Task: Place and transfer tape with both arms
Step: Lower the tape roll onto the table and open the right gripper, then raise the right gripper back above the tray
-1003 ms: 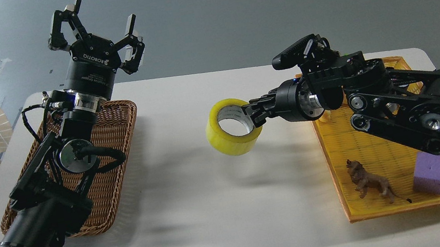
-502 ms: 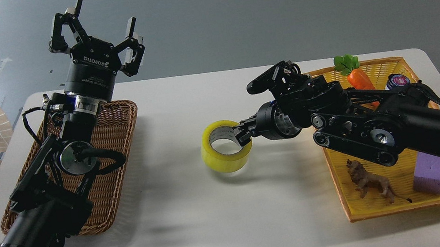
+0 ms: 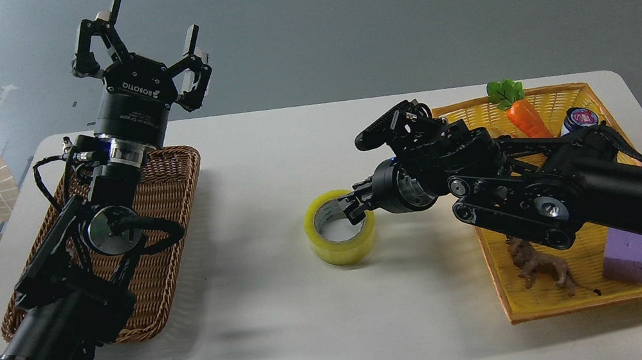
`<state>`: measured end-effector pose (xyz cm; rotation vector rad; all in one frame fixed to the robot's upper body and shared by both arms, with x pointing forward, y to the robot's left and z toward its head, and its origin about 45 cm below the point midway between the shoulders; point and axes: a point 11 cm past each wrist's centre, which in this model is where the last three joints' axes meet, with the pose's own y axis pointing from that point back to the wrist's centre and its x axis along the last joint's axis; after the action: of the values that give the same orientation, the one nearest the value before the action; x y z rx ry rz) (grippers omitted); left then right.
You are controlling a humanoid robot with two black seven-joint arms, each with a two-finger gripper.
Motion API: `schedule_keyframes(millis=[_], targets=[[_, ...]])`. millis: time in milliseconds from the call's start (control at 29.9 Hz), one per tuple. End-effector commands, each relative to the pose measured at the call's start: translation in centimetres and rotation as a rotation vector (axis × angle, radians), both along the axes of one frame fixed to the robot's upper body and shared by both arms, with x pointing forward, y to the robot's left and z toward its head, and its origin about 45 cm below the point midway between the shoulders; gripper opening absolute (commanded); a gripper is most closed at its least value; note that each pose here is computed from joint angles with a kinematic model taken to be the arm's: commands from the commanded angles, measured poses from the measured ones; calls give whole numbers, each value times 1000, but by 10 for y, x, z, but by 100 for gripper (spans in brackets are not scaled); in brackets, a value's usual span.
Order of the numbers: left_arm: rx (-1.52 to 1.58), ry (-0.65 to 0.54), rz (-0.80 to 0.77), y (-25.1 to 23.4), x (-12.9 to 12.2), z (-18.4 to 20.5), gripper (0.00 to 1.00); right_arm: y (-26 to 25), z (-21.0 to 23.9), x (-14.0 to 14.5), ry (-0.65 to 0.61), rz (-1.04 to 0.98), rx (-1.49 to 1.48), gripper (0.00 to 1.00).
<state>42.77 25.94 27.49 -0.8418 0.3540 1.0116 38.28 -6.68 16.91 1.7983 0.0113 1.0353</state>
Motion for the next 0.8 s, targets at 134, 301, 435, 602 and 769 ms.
schedule_keyframes(millis=[134,301,435,602,769], targets=[[2,1,0,0,0,0,98,1,19,11,-16,-34,61,93],[4,0,0,1,0,0,98,-1,40,24,-38,-82,132,98],[8,0,2,2,0,0,98,-9,53,33,-54,-116,172,98],[23,-2,6,6,0,1,98,-33,94,56,-95,-215,313,98],[44,-7,9,10,0,3,98,-65,144,68,-160,-305,507,98]])
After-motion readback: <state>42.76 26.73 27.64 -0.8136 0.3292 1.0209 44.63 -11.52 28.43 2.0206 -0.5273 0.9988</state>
